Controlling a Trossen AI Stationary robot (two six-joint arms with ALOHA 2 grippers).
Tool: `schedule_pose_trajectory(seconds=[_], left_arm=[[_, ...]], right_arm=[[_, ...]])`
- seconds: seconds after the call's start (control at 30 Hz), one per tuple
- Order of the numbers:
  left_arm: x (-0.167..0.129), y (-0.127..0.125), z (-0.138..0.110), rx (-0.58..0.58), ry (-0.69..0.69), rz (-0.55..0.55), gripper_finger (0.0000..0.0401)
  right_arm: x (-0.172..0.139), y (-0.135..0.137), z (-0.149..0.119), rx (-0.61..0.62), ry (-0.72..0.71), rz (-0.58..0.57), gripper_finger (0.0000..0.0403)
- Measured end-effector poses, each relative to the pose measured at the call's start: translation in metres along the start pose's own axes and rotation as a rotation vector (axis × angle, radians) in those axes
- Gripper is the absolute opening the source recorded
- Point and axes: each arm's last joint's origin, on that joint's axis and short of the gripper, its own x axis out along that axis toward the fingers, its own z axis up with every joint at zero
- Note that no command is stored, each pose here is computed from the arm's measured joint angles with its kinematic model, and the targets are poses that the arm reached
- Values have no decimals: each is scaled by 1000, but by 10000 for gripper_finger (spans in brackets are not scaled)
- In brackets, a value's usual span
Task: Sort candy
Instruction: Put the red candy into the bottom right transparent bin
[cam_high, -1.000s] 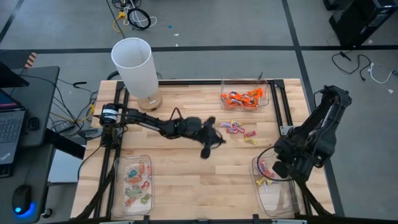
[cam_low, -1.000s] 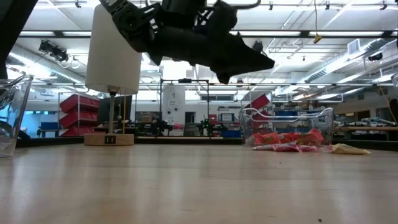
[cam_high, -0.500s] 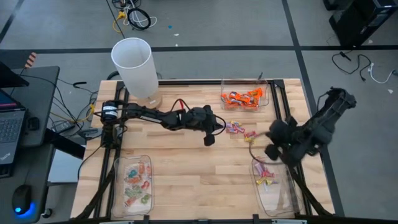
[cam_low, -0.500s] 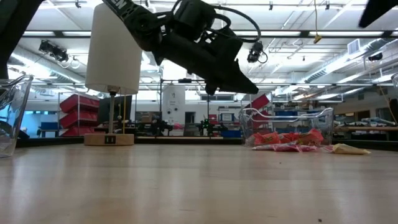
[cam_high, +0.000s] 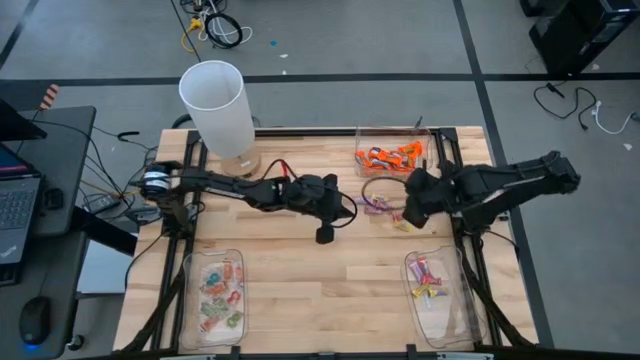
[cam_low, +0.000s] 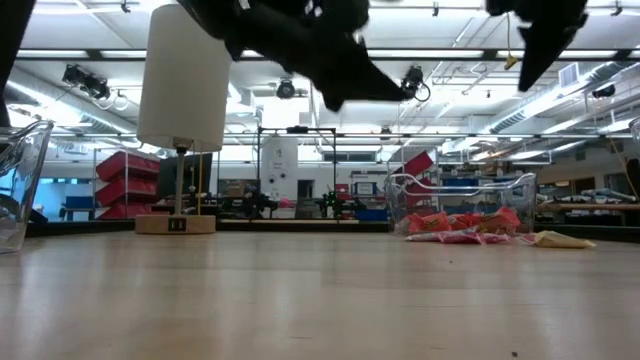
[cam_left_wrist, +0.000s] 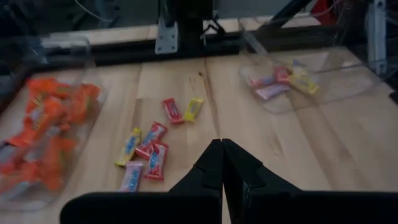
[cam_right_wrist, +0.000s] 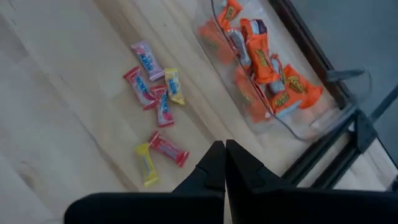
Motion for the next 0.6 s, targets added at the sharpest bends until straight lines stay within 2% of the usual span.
schedule_pose_trajectory(seconds=[0.17, 0.33, 0.47, 0.6], left_arm=[[-29, -11, 12, 64, 69, 29, 3], [-53, -19, 20, 106, 102, 23, 3], [-69, -22, 14, 116, 81, 20, 3], [-85, -23, 2, 73, 25, 27, 3]], right_arm=[[20, -5, 13, -57, -11, 79, 0], [46, -10, 18, -55, -1, 171, 0], [69, -13, 17, -17, 45, 235, 0], [86, -13, 11, -2, 76, 263, 0]])
